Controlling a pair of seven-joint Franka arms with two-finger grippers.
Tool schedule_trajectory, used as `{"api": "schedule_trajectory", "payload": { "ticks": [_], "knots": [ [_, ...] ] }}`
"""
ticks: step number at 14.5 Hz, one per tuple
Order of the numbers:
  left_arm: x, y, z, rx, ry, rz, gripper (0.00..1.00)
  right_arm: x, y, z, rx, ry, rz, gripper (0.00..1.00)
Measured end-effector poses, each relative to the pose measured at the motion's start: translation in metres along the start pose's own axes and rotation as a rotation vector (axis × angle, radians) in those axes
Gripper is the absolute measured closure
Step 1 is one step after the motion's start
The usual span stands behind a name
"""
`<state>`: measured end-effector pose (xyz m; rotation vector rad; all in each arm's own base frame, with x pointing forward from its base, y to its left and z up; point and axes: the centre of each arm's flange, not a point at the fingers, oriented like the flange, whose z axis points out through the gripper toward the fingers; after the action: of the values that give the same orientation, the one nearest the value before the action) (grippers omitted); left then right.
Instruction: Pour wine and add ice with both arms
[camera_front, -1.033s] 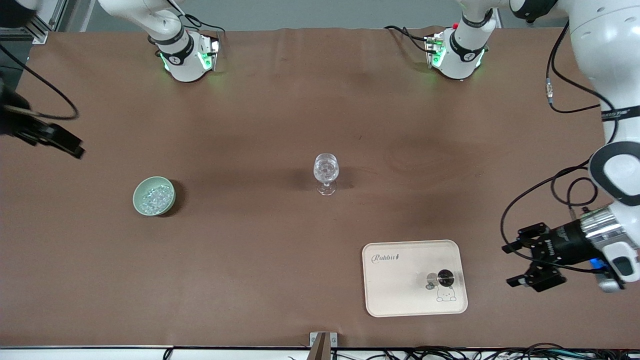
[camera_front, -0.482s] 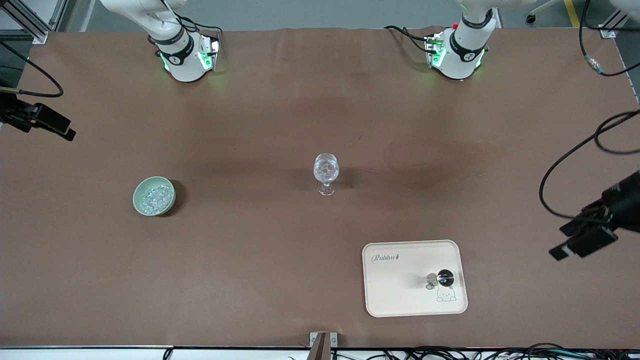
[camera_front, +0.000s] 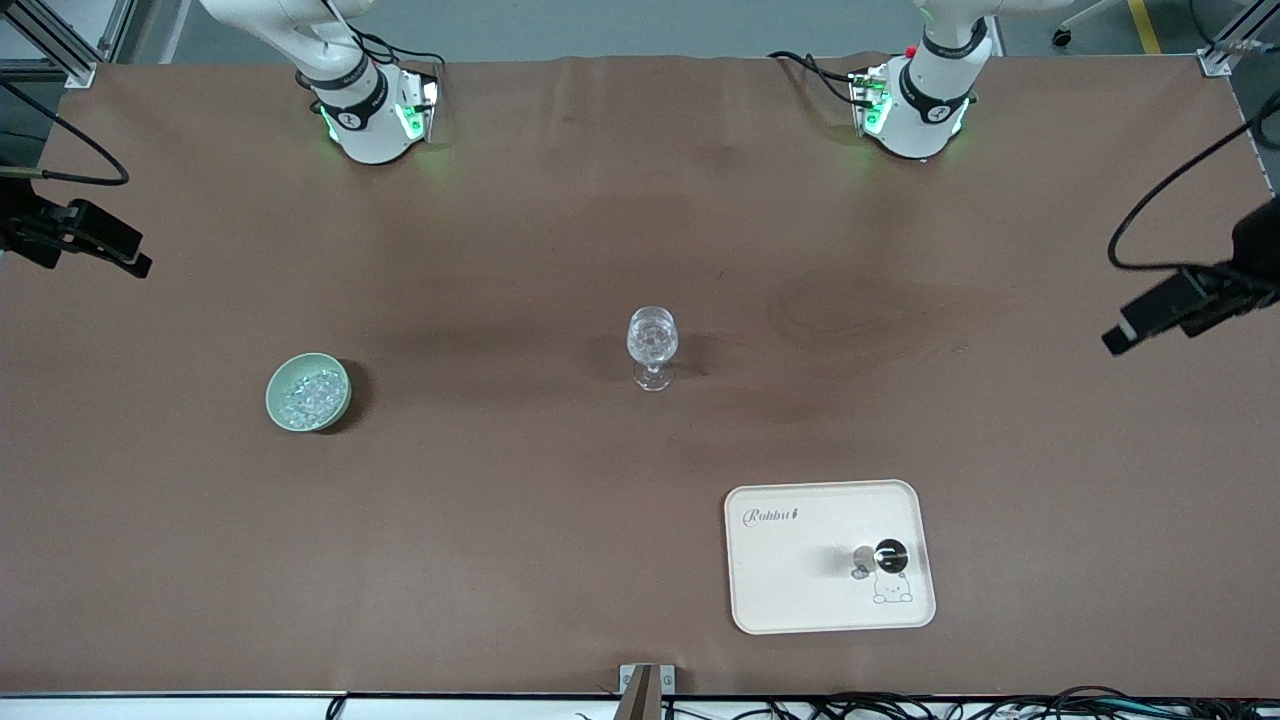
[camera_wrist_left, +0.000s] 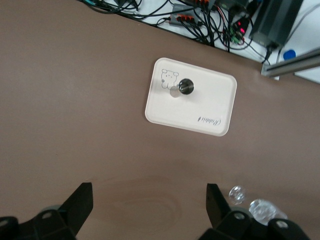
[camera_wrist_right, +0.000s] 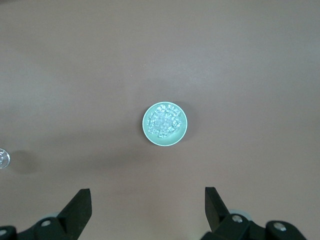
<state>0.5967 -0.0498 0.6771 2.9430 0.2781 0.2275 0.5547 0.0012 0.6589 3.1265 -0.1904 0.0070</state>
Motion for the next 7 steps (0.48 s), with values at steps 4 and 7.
{"api": "schedule_trajectory", "payload": {
  "ticks": [4,7],
  "knots": [
    [-0.053,-0.016,-0.023,0.064,-0.006,0.13,0.0,0.0,0.0,0.0,-0.001,0.001,-0.004,0.0],
    [-0.075,-0.019,-0.028,0.081,-0.041,0.194,0.0,0.001,0.004,-0.001,-0.001,0.006,0.001,0.0]
  ]
}}
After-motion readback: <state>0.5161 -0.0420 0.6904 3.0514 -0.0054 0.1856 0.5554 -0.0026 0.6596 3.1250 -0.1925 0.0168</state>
